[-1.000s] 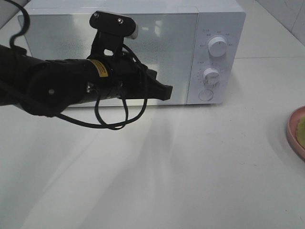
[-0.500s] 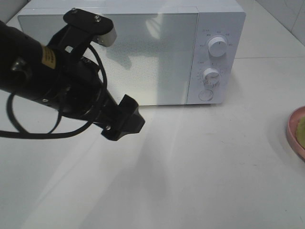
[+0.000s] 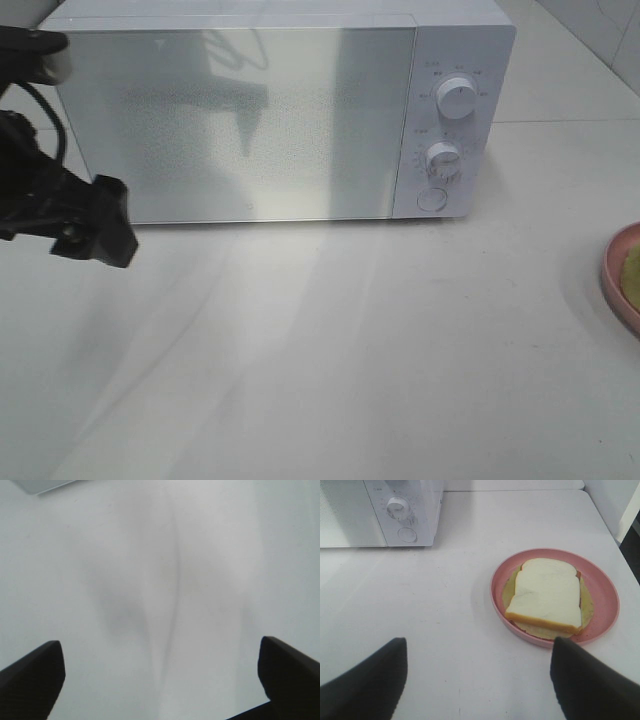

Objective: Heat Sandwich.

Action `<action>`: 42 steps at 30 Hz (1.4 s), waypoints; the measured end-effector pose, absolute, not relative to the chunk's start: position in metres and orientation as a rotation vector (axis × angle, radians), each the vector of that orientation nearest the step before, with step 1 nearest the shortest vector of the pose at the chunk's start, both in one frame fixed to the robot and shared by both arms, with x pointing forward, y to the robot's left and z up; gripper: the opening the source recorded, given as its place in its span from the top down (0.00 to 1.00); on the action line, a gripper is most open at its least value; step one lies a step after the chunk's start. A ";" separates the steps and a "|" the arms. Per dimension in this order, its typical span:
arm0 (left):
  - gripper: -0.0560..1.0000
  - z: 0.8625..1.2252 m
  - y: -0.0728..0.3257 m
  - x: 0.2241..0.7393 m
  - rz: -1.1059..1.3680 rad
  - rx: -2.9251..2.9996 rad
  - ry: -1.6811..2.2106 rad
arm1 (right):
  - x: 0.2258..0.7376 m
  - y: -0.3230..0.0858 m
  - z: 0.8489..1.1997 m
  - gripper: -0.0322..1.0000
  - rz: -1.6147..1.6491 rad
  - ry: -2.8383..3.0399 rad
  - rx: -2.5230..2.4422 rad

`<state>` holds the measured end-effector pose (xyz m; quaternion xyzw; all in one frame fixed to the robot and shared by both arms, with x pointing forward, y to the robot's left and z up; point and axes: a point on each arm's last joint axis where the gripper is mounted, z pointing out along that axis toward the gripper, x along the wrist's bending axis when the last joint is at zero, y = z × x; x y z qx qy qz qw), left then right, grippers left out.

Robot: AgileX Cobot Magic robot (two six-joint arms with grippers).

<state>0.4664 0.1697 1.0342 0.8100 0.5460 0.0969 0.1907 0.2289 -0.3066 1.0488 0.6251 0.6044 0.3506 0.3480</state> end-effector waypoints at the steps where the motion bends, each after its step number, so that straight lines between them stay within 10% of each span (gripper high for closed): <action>1: 0.01 1.039 0.186 0.468 0.281 2.243 1.608 | 0.229 -0.307 1.049 0.23 0.909 1.567 1.621; 24: 0.01 1.123 0.293 0.380 0.581 1.825 1.855 | 0.229 -0.307 1.049 0.23 0.909 1.567 1.621; 42: 0.01 1.060 0.296 0.289 0.707 1.789 1.654 | 0.229 -0.307 1.049 0.23 0.909 1.567 1.621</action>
